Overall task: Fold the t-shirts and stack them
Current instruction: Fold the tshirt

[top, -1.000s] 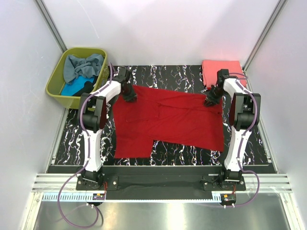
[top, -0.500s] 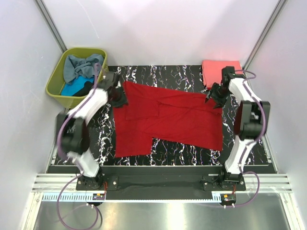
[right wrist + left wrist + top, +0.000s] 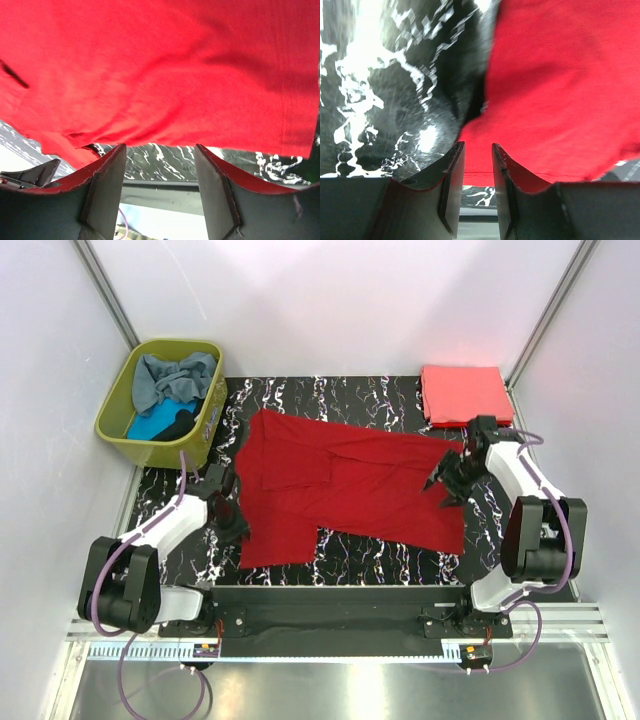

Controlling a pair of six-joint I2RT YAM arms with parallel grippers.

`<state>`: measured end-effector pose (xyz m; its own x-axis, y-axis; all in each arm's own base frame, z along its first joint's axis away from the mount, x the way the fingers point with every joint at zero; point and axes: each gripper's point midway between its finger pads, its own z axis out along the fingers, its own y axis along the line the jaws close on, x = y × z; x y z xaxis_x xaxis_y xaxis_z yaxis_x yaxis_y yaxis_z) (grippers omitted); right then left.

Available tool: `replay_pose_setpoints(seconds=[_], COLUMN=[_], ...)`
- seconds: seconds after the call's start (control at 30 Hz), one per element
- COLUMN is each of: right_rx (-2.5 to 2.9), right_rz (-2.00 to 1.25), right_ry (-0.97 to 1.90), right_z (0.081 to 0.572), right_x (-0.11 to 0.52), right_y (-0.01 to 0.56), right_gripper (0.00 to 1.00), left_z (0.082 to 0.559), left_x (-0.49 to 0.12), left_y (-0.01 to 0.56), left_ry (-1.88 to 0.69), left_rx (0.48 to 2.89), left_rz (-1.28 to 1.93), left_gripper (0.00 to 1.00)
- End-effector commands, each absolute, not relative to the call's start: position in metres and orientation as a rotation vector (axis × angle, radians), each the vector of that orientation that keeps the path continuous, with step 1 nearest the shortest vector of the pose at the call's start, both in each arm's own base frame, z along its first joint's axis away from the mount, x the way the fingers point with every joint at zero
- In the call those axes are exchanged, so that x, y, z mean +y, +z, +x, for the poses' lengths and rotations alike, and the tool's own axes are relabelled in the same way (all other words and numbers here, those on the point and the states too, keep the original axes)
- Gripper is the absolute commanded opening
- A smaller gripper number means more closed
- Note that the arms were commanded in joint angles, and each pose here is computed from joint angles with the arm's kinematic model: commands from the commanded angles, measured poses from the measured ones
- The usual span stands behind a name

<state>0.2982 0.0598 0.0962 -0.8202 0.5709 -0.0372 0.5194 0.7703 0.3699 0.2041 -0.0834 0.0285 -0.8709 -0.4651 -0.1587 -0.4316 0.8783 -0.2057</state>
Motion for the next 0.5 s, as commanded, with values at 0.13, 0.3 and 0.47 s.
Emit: replay_pose_setpoints(seconds=[0.13,0.3,0.47], right_rx=[2.769,2.767,2.775], right_rz=[0.939,0.973,1.065], right_ry=[0.552,0.542,0.517], right_z=[0.275,0.267,0.261], right_x=[0.065,0.065,0.065], right_y=[0.103,0.1,0.091], right_gripper=[0.63,0.63,0.64], left_z=[0.21,0.199,0.196], left_x=[-0.074,-0.073,-0.075], left_y=[0.02,0.01,-0.003], left_ry=[-0.188,-0.167,-0.173], left_rx=[2.797,2.827,2.853], left_rz=[-0.718,-0.763,-0.763], left_gripper=[0.33,0.37,0.38])
